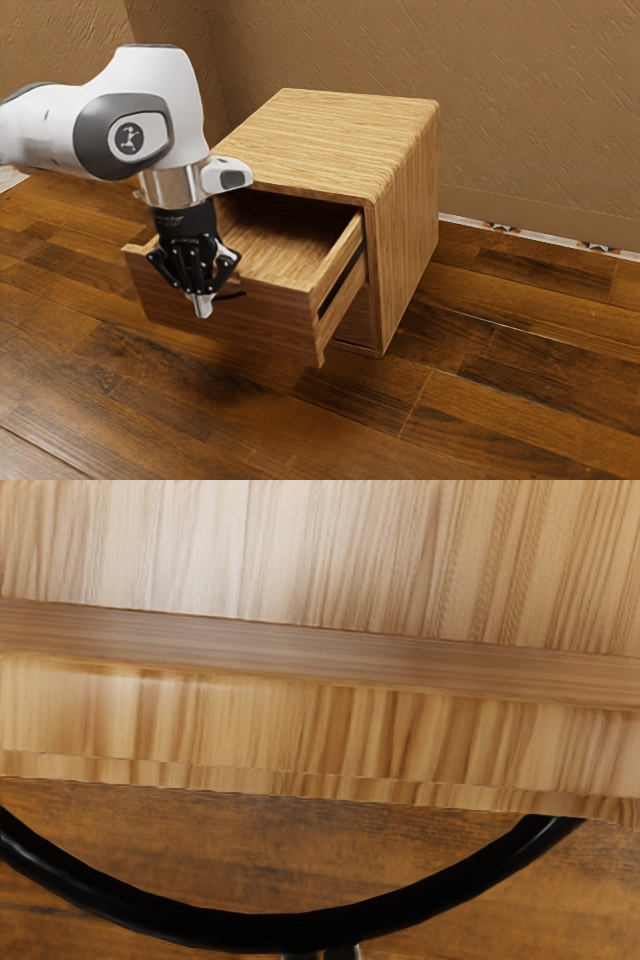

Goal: Push the drawer handle with one arm to close the drawer

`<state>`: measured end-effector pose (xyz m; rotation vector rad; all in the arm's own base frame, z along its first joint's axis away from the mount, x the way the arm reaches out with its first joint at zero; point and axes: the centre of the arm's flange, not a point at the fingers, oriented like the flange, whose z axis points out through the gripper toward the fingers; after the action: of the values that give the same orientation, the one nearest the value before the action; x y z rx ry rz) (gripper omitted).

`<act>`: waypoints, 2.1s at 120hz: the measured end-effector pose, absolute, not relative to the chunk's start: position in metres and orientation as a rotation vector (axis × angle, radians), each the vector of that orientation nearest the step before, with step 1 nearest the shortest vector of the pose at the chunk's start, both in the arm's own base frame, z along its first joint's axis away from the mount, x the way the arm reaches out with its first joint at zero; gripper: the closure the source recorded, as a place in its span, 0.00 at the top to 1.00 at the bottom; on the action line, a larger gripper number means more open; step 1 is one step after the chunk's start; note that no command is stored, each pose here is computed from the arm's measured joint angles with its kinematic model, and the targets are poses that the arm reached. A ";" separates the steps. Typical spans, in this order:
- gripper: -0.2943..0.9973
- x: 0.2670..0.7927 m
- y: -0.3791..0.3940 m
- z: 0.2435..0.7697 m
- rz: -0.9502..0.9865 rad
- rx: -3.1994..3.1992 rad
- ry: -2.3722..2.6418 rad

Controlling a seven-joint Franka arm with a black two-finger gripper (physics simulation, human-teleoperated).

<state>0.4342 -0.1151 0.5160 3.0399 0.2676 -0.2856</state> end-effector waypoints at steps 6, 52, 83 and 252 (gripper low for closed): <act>0.16 0.438 -0.115 0.515 -0.286 3.040 0.265; 0.16 0.464 -0.112 0.515 -0.272 3.038 0.240; 0.16 0.480 -0.110 0.516 -0.257 3.047 0.224; 0.16 0.581 -0.084 0.514 -0.141 3.033 0.149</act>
<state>0.5811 -0.0841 0.5144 3.0328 0.1495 -0.1411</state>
